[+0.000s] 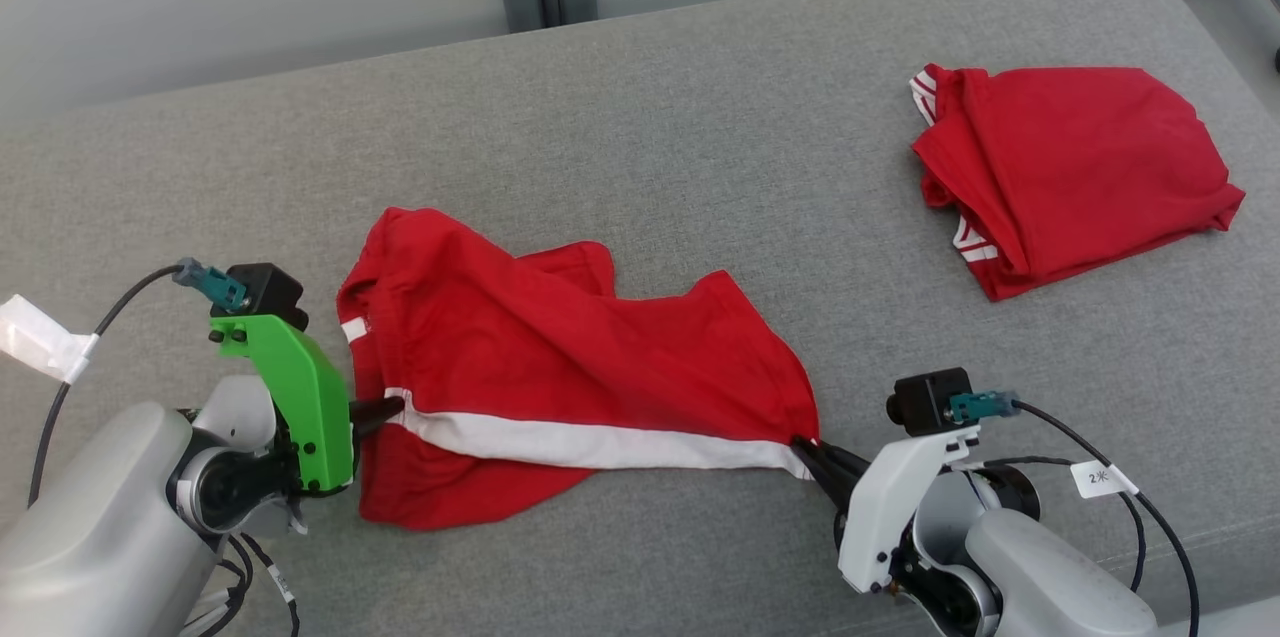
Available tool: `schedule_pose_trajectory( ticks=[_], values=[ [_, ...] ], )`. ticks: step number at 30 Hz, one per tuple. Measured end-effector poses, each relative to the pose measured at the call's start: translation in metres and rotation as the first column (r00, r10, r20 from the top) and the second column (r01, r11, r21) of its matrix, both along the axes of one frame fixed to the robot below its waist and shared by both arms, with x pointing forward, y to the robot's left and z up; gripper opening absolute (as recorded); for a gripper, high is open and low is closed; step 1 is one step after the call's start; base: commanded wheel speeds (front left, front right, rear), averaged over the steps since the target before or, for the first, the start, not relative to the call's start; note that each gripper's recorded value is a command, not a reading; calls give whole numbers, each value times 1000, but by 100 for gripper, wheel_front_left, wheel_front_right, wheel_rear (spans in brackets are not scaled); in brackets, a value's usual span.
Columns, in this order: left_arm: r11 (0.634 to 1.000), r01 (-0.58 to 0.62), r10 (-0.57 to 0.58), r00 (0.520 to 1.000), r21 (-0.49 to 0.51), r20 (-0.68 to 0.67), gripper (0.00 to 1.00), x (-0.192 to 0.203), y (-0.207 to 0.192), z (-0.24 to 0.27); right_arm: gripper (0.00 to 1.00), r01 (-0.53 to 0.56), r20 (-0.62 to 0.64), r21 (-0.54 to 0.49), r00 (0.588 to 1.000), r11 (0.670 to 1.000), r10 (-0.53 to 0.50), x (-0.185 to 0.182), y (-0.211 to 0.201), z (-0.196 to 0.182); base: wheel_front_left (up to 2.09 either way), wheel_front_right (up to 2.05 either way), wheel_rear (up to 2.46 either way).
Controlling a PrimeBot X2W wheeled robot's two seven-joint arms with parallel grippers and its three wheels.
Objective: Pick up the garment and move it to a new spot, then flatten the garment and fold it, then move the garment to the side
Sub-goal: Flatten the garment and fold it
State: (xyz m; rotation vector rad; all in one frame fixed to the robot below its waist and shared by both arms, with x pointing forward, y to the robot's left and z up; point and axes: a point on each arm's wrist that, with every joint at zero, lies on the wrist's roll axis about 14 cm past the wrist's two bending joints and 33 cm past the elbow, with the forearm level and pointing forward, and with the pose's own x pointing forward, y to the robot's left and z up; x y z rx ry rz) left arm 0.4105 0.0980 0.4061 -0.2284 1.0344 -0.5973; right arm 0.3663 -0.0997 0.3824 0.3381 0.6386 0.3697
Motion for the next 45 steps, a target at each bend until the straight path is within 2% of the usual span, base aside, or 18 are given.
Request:
schedule_pose_trajectory(
  ticks=[3,6,11,15,18,25,27,32,35,39,43,45],
  values=[
    [1000,3,-3,1000,-7,23,0,-1,0,7,0,5,22,14,1000,1000,-6,1,0,6,0,0,0],
    [1000,9,-8,998,-19,59,0,-2,2,20,0,20,53,74,998,997,-24,4,4,20,0,0,0],
    [995,-12,28,988,-103,150,0,5,5,58,0,30,118,161,992,987,-49,12,1,51,0,0,0],
    [985,-25,69,964,-171,256,0,18,14,100,0,38,138,265,987,963,-77,23,0,79,0,0,0],
    [979,-26,88,950,-204,301,0,25,19,118,0,26,164,357,982,934,-90,40,1,108,0,0,0],
    [975,-31,132,875,-218,465,0,79,21,153,0,7,213,427,971,904,-108,106,-13,157,0,0,0],
    [964,-44,178,838,-261,515,0,102,16,165,0,25,231,425,964,905,-135,134,-18,166,0,0,0],
    [959,-71,219,802,-276,556,0,152,11,174,0,17,291,465,941,885,-171,201,-5,200,0,0,0],
    [941,-118,286,777,-316,560,0,191,18,189,0,3,353,508,911,861,-211,242,2,235,0,0,0],
    [920,-151,341,763,-361,549,0,226,23,205,0,-21,430,565,861,825,-272,279,5,279,0,0,0],
    [892,-157,414,658,-424,629,0,257,33,249,0,-41,519,594,783,804,-343,304,-3,319,0,0,0],
    [889,-149,422,635,-434,647,0,263,32,257,0,-59,553,597,753,800,-357,309,-4,333,0,0,0]
  ],
)
